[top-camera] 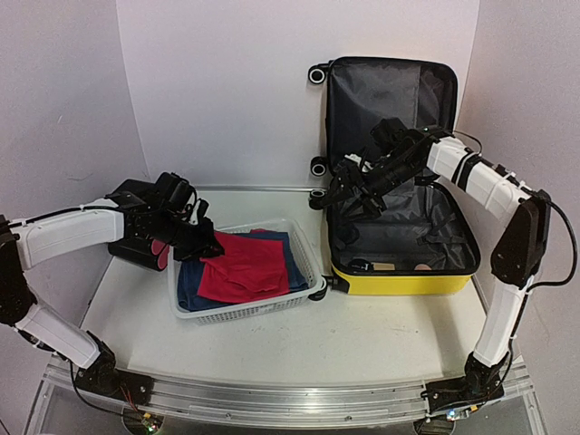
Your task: Open, take out, and arrange the luggage
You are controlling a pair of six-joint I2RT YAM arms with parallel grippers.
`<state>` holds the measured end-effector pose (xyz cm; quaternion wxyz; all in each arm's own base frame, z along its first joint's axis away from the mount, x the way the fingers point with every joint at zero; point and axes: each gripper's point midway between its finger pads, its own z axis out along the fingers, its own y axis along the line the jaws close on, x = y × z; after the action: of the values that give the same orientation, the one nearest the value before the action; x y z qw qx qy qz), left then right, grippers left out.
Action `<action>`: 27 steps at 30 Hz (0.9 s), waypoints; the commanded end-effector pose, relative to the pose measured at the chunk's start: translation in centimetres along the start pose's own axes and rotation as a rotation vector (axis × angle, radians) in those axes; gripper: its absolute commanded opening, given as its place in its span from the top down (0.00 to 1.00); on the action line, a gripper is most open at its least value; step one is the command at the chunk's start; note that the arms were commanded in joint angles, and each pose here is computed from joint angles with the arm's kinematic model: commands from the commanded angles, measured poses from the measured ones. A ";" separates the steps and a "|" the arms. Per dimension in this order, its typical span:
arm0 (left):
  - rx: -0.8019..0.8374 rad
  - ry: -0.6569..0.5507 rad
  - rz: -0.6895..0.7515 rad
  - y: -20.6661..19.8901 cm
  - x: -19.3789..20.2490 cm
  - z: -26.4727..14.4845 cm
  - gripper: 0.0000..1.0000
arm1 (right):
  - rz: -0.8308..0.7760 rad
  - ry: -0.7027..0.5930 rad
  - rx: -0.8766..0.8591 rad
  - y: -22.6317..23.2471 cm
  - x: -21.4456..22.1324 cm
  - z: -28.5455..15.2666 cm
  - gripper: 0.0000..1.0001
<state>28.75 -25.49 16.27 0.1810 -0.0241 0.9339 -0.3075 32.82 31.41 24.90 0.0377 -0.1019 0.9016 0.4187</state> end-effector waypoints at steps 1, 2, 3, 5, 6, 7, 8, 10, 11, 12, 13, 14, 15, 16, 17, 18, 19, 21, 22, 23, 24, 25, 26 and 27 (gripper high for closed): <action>-0.037 -0.112 0.102 0.8 -1.1 -2.1 1.00 | -0.029 -0.009 -0.003 0.5 -0.8 0.0 0.29; -0.049 -0.118 0.099 1.2 -1.0 -2.2 1.00 | -0.028 -0.008 0.000 0.4 -0.8 0.0 0.29; -0.062 -0.123 0.096 1.6 -0.9 -2.2 1.00 | -0.028 -0.008 0.001 0.4 -0.8 0.0 0.29; -0.084 -0.134 0.094 2.4 -0.7 -2.2 1.00 | -0.028 -0.006 0.001 0.4 -0.9 0.1 0.29; -0.094 -0.139 0.093 2.7 -0.6 -2.2 1.00 | -0.028 -0.004 0.002 0.4 -0.9 0.1 0.29; -0.098 -0.139 0.092 2.9 -0.5 -2.1 1.00 | -0.027 -0.003 0.004 0.3 -0.9 0.1 0.29; -0.101 -0.140 0.089 3.0 -0.5 -2.0 1.00 | -0.028 -0.004 0.005 0.3 -0.9 0.1 0.29; -0.103 -0.136 0.083 3.2 -0.4 -1.7 0.97 | -0.031 -0.006 0.008 0.3 -1.0 0.0 0.29; -0.109 -0.133 0.078 3.4 -0.3 -1.6 0.91 | -0.031 -0.006 0.009 0.3 -1.0 0.0 0.29; -0.118 -0.134 0.072 3.7 -0.2 -1.5 0.84 | -0.033 -0.007 0.013 0.3 -1.0 0.0 0.29; -0.135 -0.143 0.059 4.1 -0.2 -1.8 0.78 | -0.034 -0.011 0.018 0.2 -1.1 -0.1 0.29; -0.154 -0.155 0.046 4.5 -0.2 -2.1 0.72 | -0.038 -0.016 0.025 0.2 -1.1 -0.2 0.29; -0.182 -0.171 0.033 5.1 -0.2 -2.6 0.61 | -0.041 -0.027 0.037 0.0 -1.2 -0.6 0.29; -0.225 -0.184 0.020 5.8 -0.2 -3.3 0.55 | -0.039 -0.040 0.057 -0.4 -1.3 -1.0 0.29; -0.249 -0.200 0.027 6.0 -0.4 -4.1 0.53 | -0.039 -0.064 0.083 -0.9 -1.6 -1.8 0.29; -0.263 -0.219 0.043 6.0 -0.6 -5.0 0.49 | -0.036 -0.088 0.109 -1.6 -1.8 -2.6 0.29; -0.284 -0.231 0.047 6.1 -0.6 -6.1 0.43 | -0.032 -0.118 0.143 -2.4 -2.0 -3.6 0.29; -0.305 -0.282 0.061 5.6 -1.4 -8.8 0.37 | -0.016 -0.171 0.225 -4.4 -2.1 -6.1 0.28; -0.304 -0.307 0.074 5.1 -1.8 -10.2 0.36 | -0.010 -0.199 0.274 -5.5 -2.0 -7.6 0.28; -0.308 -0.328 0.081 4.6 -2.2 -11.5 0.33 | -0.005 -0.226 0.323 -6.6 -1.8 -9.2 0.28; -0.310 -0.348 0.088 4.1 -2.6 -12.7 0.31 | 0.003 -0.253 0.373 -7.8 -1.6 -10.8 0.27; -0.307 -0.371 0.096 3.5 -3.1 -14.0 0.28 | 0.016 -0.281 0.429 -9.0 -1.2 -12.6 0.26; -0.299 -0.391 0.108 2.9 -3.5 -15.0 0.25 | 0.033 -0.301 0.462 -9.9 -0.8 -14.1 0.26; -0.284 -0.415 0.119 2.1 -4.0 -16.0 0.23 | 0.044 -0.337 0.510 -10.8 -0.3 -16.2 0.24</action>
<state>26.80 -16.05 21.76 0.3125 -0.0553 0.9343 -0.1622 36.88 20.61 23.65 0.1176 -0.0268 0.9497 0.2891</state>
